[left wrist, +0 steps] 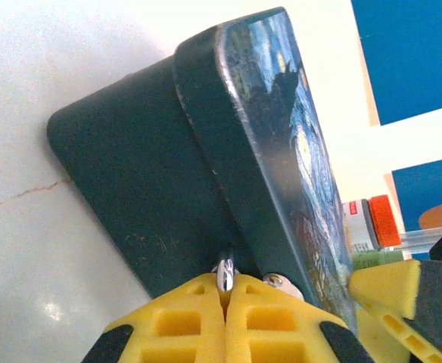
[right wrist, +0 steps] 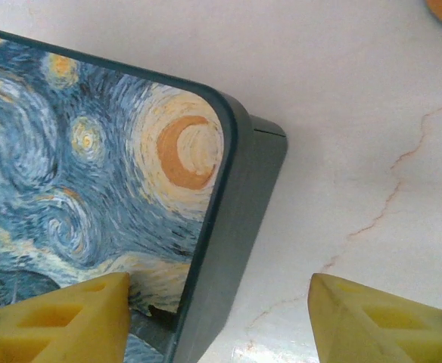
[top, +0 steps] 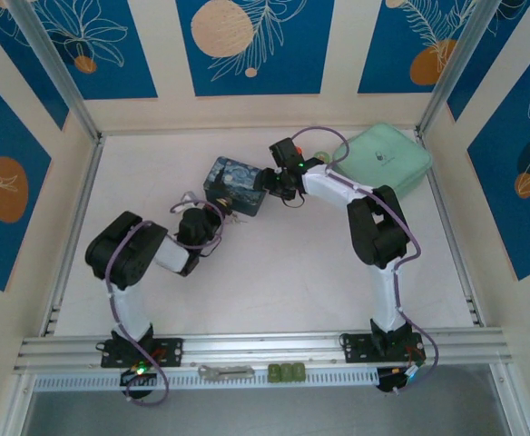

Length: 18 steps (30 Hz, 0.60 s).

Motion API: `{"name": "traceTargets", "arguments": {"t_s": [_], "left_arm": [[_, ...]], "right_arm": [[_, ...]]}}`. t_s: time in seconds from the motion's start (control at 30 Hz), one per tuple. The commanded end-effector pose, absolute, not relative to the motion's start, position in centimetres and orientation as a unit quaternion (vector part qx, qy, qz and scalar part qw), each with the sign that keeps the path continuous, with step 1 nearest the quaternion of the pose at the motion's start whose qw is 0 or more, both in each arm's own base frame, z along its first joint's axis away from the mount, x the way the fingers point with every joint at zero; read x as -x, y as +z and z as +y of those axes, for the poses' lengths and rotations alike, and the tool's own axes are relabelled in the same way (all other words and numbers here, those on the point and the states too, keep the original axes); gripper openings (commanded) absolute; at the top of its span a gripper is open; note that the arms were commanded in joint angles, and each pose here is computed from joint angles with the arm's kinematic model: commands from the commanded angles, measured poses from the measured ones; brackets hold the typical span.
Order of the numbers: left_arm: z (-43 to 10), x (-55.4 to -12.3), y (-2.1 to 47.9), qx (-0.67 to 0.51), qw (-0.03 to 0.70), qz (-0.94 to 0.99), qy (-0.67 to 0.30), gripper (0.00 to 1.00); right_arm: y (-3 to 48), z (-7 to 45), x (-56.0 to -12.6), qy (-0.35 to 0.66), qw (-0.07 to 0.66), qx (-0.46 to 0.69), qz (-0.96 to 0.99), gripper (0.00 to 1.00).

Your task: Unlock a padlock with a key

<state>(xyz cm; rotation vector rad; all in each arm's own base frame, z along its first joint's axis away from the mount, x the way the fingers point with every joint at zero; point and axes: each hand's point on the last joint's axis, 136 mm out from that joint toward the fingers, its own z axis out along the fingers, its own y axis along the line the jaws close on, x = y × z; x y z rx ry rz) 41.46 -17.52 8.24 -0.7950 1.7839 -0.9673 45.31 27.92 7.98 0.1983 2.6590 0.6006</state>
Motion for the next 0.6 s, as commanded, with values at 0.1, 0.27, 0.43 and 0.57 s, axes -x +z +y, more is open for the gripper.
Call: {"name": "traceTargets", "arguments": {"t_s": [0.1,0.27,0.43,0.57], "left_arm": [[-14.1,-42.7,10.7,0.344,0.531,0.682,-0.367,0.00],[-17.0,-44.2,10.5,0.288,0.509,0.674,-0.451,0.00],[-17.0,-43.9,10.0,0.287,0.503,0.680,-0.449,0.00],[-16.9,-43.7,9.1,0.296,0.492,0.684,-0.450,0.00]], "right_arm": [[2.5,22.4,-43.8,0.086,0.152,-0.101,0.980,0.61],[3.2,22.6,-44.1,0.086,0.157,-0.085,0.980,0.61],[3.9,22.9,-44.5,0.086,0.168,-0.076,0.979,0.61],[4.4,23.5,-44.9,0.091,0.173,-0.067,0.979,0.61]]}}
